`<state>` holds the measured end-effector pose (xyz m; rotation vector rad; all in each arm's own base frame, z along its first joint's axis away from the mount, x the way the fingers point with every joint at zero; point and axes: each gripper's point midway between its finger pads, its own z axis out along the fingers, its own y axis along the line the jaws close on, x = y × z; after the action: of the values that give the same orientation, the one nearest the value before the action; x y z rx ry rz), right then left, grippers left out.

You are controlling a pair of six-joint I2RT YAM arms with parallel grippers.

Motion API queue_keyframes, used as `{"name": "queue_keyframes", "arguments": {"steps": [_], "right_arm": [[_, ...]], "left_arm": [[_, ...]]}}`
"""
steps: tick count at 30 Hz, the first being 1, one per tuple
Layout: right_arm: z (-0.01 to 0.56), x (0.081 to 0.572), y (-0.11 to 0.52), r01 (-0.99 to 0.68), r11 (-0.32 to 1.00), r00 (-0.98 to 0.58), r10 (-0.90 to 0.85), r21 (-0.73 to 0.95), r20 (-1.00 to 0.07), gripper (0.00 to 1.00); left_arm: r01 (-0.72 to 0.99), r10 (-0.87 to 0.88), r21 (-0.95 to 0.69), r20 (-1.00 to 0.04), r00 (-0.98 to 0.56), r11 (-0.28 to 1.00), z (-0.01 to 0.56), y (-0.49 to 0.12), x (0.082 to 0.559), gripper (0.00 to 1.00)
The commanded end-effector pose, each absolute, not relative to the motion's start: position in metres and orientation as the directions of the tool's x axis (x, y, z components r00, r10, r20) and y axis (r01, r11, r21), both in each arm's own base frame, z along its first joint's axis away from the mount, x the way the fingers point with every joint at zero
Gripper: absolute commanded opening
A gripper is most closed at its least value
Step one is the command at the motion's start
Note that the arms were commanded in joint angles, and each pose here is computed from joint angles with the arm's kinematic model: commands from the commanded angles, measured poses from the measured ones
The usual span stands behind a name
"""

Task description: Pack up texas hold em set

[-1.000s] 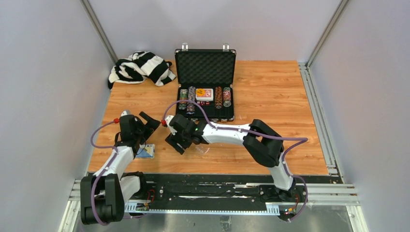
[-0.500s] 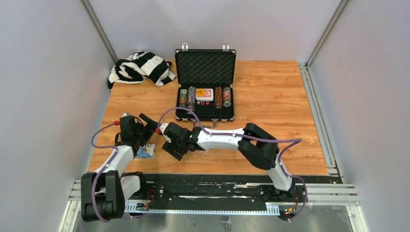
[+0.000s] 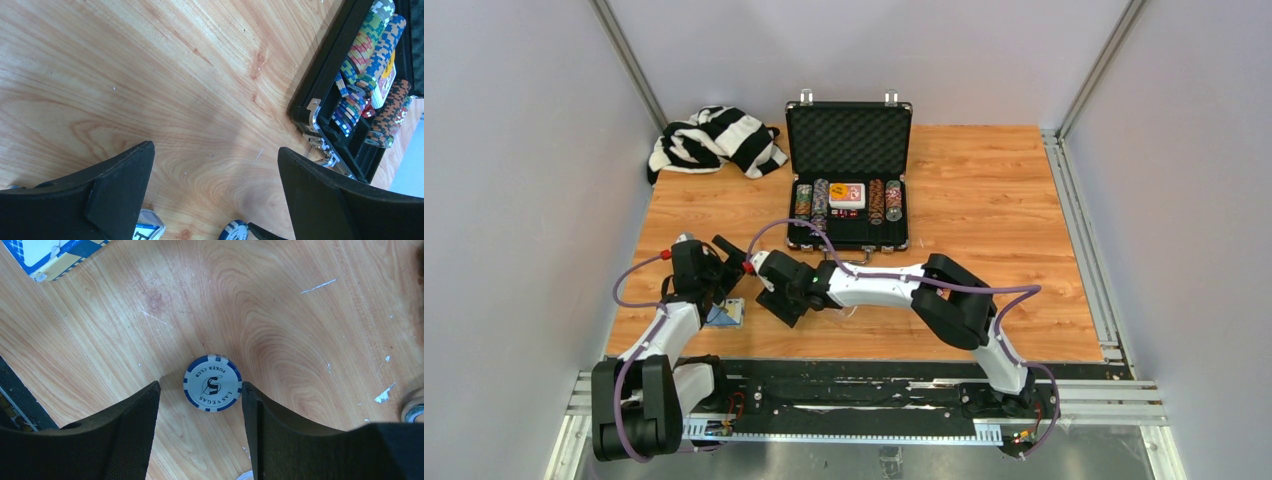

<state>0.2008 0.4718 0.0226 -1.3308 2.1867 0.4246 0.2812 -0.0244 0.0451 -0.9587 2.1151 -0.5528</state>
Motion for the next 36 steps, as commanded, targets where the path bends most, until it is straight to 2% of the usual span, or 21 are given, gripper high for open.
{"name": "queue_keyframes", "arguments": {"steps": [1, 18, 28, 36], "right_arm": [[-0.006, 0.203, 0.454, -0.874, 0.487, -0.413, -0.748, -0.006, -0.52, 0.61], [-0.007, 0.21, 0.445, -0.861, 0.509, -0.432, -0.742, -0.013, -0.512, 0.43], [0.014, 0.218, 0.439, -0.845, 0.533, -0.43, -0.717, -0.034, -0.549, 0.41], [0.042, 0.232, 0.428, -0.826, 0.562, -0.43, -0.672, -0.038, -0.603, 0.41]], "left_arm": [[-0.445, -0.764, -0.627, -0.452, -0.461, 0.639, 0.042, -0.024, 0.278, 0.99], [-0.407, -0.754, -0.649, -0.443, -0.485, 0.643, 0.041, -0.032, 0.28, 0.98], [-0.4, -0.745, -0.64, -0.465, -0.479, 0.656, 0.044, -0.029, 0.279, 0.97], [-0.277, -0.712, -0.695, -0.473, -0.52, 0.664, 0.066, -0.049, 0.284, 0.98]]}}
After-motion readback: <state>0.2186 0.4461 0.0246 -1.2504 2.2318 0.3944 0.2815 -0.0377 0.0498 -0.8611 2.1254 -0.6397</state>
